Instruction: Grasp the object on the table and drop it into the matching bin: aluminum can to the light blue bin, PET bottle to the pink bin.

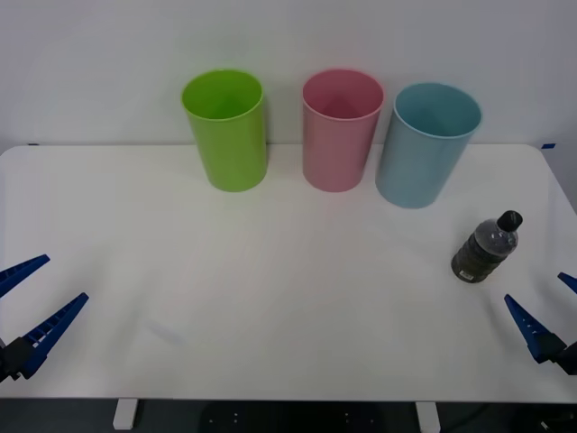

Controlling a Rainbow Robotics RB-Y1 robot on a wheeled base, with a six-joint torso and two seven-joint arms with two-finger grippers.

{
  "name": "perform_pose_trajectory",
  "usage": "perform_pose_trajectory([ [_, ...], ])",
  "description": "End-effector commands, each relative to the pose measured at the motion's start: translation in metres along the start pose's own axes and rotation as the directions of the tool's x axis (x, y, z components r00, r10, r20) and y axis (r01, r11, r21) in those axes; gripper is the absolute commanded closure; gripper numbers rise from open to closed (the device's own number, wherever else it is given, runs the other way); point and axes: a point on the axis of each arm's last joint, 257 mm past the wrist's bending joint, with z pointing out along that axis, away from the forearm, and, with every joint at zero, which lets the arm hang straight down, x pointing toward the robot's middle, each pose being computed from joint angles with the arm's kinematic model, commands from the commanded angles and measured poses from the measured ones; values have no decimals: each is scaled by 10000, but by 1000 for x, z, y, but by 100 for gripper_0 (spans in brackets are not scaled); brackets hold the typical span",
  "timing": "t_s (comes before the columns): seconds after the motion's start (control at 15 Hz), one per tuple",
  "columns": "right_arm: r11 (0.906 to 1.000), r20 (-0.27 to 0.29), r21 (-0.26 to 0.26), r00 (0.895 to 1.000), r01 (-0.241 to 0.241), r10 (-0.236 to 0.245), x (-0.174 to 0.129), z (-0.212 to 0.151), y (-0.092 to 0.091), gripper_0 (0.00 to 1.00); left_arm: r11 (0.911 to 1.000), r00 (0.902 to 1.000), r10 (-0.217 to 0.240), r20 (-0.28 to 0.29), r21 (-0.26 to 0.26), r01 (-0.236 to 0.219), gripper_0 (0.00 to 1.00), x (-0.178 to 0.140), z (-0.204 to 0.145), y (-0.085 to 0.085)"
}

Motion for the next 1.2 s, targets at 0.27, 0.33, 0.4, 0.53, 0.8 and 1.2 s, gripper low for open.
perform_pose_trajectory([
  [0.27, 9999, -9, -96, 10000, -78, 78, 14, 32, -3, 0, 10000, 10000, 1, 1, 0, -1, 0, 0, 0, 0],
  [0.33, 9999, -13, -107, 9999, -101, 101, 16, 36, -3, 0, 10000, 10000, 1, 1, 0, -1, 0, 0, 0, 0],
  [0.4, 9999, -12, -140, 10000, -88, 88, 17, 41, -2, 0, 10000, 10000, 1, 1, 0, -1, 0, 0, 0, 0],
  [0.53, 9998, -33, -160, 9999, -112, 111, 21, 49, -3, 0, 10000, 10000, 1, 1, 0, -1, 0, 0, 0, 0],
  [0.8, 9998, -41, -202, 10000, -86, 85, 26, 67, -4, 0, 10000, 10000, 1, 1, 0, -1, 0, 0, 0, 0],
  [1.2, 9998, -28, -189, 10000, -46, 45, 27, 96, -7, 0, 10000, 10000, 1, 1, 0, -1, 0, 0, 0, 0],
])
